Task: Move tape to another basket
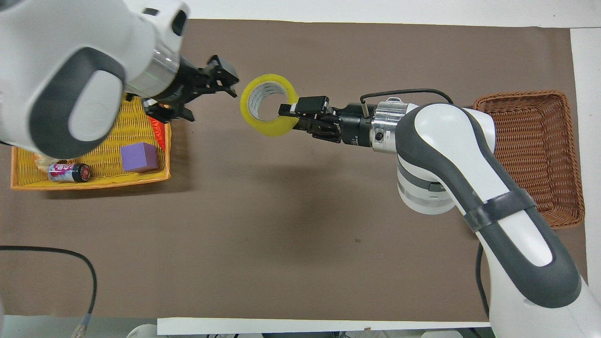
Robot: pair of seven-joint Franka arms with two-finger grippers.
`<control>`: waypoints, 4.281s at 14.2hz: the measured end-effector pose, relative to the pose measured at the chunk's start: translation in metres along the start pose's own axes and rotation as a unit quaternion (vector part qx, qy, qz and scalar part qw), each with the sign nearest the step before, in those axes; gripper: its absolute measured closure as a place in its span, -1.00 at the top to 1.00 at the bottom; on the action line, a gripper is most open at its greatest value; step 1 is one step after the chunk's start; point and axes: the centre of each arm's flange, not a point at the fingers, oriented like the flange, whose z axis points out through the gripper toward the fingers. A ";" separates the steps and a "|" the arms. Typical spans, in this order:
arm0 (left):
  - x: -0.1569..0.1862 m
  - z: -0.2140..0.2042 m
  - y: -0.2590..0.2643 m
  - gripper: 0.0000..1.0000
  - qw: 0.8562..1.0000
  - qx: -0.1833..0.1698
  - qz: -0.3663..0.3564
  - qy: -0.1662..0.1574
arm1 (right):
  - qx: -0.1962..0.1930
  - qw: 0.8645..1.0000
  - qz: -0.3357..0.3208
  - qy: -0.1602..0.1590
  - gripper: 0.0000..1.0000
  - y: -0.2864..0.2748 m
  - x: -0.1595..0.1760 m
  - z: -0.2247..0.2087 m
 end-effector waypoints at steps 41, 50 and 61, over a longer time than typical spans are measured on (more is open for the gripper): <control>0.044 -0.102 -0.222 1.00 0.970 0.162 0.177 -0.038 | -0.365 0.902 -0.177 -0.147 1.00 0.178 0.139 -0.467; 0.044 -0.106 -0.218 1.00 0.974 0.129 0.180 -0.039 | -0.551 0.818 -0.148 -0.076 1.00 -0.022 0.053 -0.453; 0.045 -0.094 -0.221 1.00 0.974 0.131 0.178 -0.054 | -0.564 0.812 -0.129 -0.078 1.00 -0.078 0.020 -0.401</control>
